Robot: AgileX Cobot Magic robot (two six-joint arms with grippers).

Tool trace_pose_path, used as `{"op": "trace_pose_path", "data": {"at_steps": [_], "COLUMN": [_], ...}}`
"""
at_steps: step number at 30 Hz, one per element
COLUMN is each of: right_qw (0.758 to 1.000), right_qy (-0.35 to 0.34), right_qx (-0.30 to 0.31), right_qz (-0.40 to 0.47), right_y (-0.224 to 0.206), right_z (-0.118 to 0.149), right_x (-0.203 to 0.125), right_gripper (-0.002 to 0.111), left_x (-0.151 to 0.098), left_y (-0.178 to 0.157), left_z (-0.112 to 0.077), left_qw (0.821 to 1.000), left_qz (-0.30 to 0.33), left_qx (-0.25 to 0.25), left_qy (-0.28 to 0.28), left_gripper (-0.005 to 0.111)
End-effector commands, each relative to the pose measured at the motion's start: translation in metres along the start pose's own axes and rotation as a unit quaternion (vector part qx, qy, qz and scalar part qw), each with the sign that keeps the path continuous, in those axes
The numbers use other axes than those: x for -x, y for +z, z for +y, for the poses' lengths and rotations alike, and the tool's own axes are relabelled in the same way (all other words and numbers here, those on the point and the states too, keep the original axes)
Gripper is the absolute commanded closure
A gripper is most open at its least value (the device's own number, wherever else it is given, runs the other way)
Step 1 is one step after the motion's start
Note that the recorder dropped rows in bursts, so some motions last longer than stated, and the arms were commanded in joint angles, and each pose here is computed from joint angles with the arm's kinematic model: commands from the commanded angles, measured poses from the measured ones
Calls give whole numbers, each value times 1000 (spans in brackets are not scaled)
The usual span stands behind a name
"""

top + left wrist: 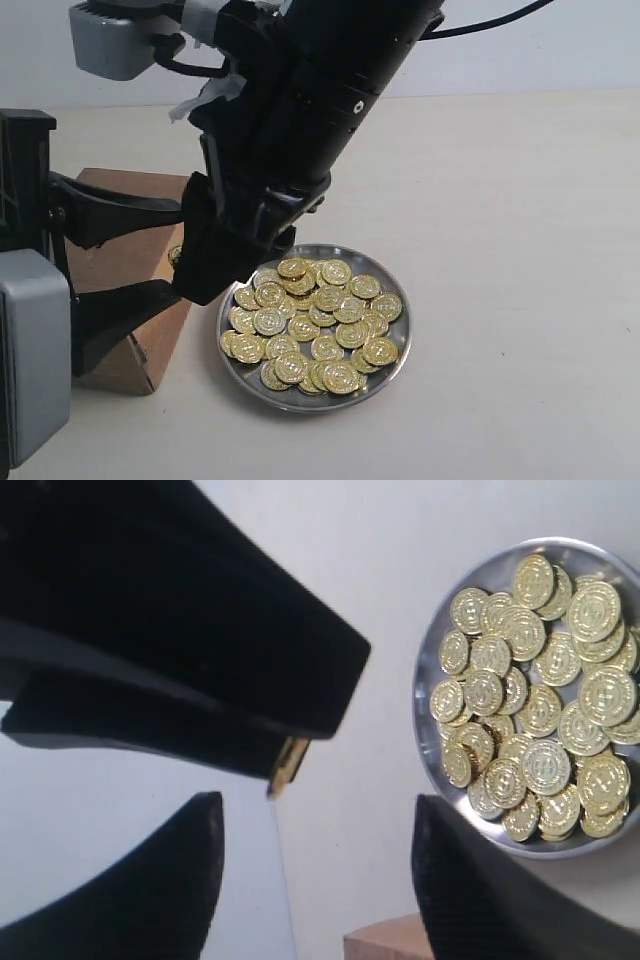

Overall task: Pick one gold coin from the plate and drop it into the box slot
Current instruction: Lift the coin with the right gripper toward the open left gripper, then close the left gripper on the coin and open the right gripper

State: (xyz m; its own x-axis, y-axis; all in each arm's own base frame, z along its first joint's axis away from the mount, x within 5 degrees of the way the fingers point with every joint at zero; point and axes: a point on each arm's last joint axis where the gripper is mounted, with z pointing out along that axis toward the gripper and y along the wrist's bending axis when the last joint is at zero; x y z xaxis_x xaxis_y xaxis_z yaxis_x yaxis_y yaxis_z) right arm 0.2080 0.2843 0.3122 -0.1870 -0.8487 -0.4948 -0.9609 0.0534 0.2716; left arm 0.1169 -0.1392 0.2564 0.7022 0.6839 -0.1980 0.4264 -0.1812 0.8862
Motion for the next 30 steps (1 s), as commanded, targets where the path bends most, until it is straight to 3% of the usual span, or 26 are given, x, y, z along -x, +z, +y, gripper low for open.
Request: {"op": "trace_pose_path", "data": {"at_steps": [1,3,6,17,22,30], "right_qw": [1000,1000,1000,1000,1000,1000], "right_qy": [1,2,4,4,4,5], "right_qx": [-5,-5,-5,-5,-5,-5], "right_qz": [-1,-1,-1,-1,-1,-1], "right_y": [-3,-3,-3,-3,-3,-3], "right_z": [2,2,2,2,2,2], "right_x": [0,0,0,0,0,0], "right_gripper": [65,65,65,65,65,64], "left_x": [0,3,11,11,11,11], "left_y": [-1,-1,-1,-1,-1,-1], "left_z": [3,2,0,3,3,3], "left_qw": [1000,1000,999,997,996,996], "left_qz": [1,-4,-26,-20,-20,-20], "left_qx": [9,8,3,20,20,20], "left_qy": [-2,1,27,79,80,82], "left_gripper": [52,55,71,76,106,107]}}
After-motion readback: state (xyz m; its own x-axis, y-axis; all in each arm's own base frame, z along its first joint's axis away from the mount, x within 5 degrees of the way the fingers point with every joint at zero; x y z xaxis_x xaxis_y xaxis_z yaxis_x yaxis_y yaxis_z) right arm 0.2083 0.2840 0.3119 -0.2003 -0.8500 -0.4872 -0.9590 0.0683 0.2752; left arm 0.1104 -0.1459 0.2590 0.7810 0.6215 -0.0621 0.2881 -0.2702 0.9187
